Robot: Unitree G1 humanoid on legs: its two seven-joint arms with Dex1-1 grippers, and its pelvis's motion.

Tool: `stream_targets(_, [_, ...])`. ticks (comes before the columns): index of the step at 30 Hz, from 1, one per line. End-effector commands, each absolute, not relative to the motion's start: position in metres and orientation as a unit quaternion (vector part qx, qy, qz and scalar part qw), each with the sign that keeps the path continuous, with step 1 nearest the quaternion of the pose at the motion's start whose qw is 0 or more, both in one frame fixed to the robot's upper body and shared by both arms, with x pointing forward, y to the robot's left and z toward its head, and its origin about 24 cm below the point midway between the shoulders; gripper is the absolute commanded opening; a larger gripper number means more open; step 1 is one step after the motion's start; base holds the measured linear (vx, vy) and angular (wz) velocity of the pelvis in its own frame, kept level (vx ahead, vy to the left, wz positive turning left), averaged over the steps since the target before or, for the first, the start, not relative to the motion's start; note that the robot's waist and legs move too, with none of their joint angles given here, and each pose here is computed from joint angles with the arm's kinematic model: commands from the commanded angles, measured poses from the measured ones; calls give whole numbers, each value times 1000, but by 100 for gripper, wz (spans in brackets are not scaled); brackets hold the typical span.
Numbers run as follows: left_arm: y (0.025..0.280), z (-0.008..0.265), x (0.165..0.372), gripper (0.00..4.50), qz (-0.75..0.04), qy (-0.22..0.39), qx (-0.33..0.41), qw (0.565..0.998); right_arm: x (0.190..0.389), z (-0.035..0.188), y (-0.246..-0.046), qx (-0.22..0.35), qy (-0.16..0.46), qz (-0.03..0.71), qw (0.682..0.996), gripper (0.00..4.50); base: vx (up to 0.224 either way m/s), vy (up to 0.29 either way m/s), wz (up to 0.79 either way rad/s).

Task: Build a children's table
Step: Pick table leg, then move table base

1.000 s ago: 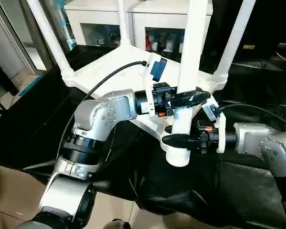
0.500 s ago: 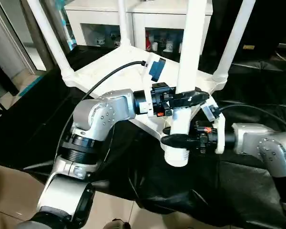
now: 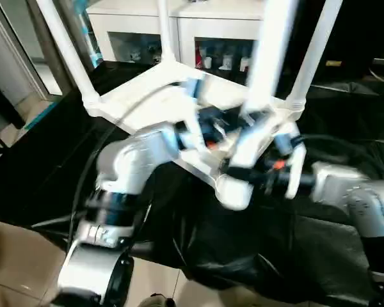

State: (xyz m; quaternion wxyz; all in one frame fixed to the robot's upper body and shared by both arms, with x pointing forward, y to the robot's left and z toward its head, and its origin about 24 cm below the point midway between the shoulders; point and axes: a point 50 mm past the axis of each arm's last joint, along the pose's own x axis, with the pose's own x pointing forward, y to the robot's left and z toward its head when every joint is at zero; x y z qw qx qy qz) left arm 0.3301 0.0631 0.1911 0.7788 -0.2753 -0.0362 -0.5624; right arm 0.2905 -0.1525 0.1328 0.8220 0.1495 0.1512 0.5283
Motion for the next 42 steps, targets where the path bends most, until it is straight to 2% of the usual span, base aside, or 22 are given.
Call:
stream_targets(1, [76, 195, 333, 306, -539, -66, -287, 789, 294, 136, -156, 146, 133, 512, 836, 193, 0, 0, 0])
stream_targets(3, [85, 193, 336, 306, -522, -74, -284, 801, 298, 135, -160, 135, 127, 483, 856, 193, 0, 0, 0])
stream_targets(5, [93, 187, 339, 306, -513, -62, -232, 824, 306, 132, -168, 111, 123, 434, 886, 193, 0, 0, 0])
stream_targets(6, [93, 171, 338, 306, -538, -30, -84, 838, 311, 128, -175, 87, 119, 390, 909, 193, 0, 0, 0])
stream_targets(7, [93, 170, 337, 306, -541, -26, -70, 838, 312, 128, -176, 86, 119, 387, 911, 193, 0, 0, 0])
stream_targets(9, [96, 144, 334, 306, -580, 30, 122, 805, 315, 126, -181, 71, 117, 356, 924, 193, 0, 0, 0])
stream_targets(10, [99, 137, 335, 306, -593, 45, 162, 788, 314, 126, -182, 67, 111, 356, 925, 193, 0, 0, 0])
stream_targets(12, [103, 133, 337, 306, -603, 55, 189, 773, 313, 126, -184, 61, 108, 357, 926, 193, 0, 0, 0])
stream_targets(14, [105, 132, 341, 342, -608, 68, 200, 765, 311, 124, -185, 59, 111, 354, 927, 193, 0, 0, 0])
stream_targets(15, [109, 125, 342, 342, -619, 99, 236, 743, 309, 124, -187, 57, 114, 353, 927, 193, 0, 0, 0])
stream_targets(17, [113, 120, 344, 362, -619, 117, 267, 729, 308, 123, -188, 52, 116, 351, 928, 193, 0, 0, 0])
stream_targets(18, [117, 114, 348, 377, -610, 130, 318, 715, 307, 122, -188, 47, 117, 350, 928, 193, 0, 0, 0])
stream_targets(20, [121, 108, 353, 386, -595, 143, 363, 703, 305, 121, -189, 46, 117, 349, 929, 193, 0, 0, 0])
stream_targets(25, [123, 93, 366, 389, -561, 160, 417, 697, 303, 120, -190, 46, 118, 347, 929, 193, 0, 0, 0])
stream_targets(30, [115, 79, 368, 389, -545, 167, 417, 708, 300, 119, -189, 46, 120, 348, 929, 193, 0, 0, 0])
stream_targets(34, [115, 69, 366, 389, -554, 189, 416, 696, 299, 118, -187, 44, 122, 352, 927, 193, 0, 0, 0])
stream_targets(36, [117, 67, 365, 355, -558, 198, 419, 688, 299, 118, -187, 43, 122, 353, 927, 193, 0, 0, 0])
stream_targets(38, [121, 65, 363, 351, -573, 217, 420, 669, 300, 118, -187, 41, 123, 354, 926, 193, 0, 0, 0])
stream_targets(41, [125, 66, 361, 311, -592, 248, 392, 659, 301, 117, -187, 36, 122, 356, 926, 193, 0, 0, 0])
stream_targets(42, [128, 67, 360, 311, -603, 262, 389, 646, 302, 117, -187, 34, 122, 357, 925, 193, 0, 0, 0])
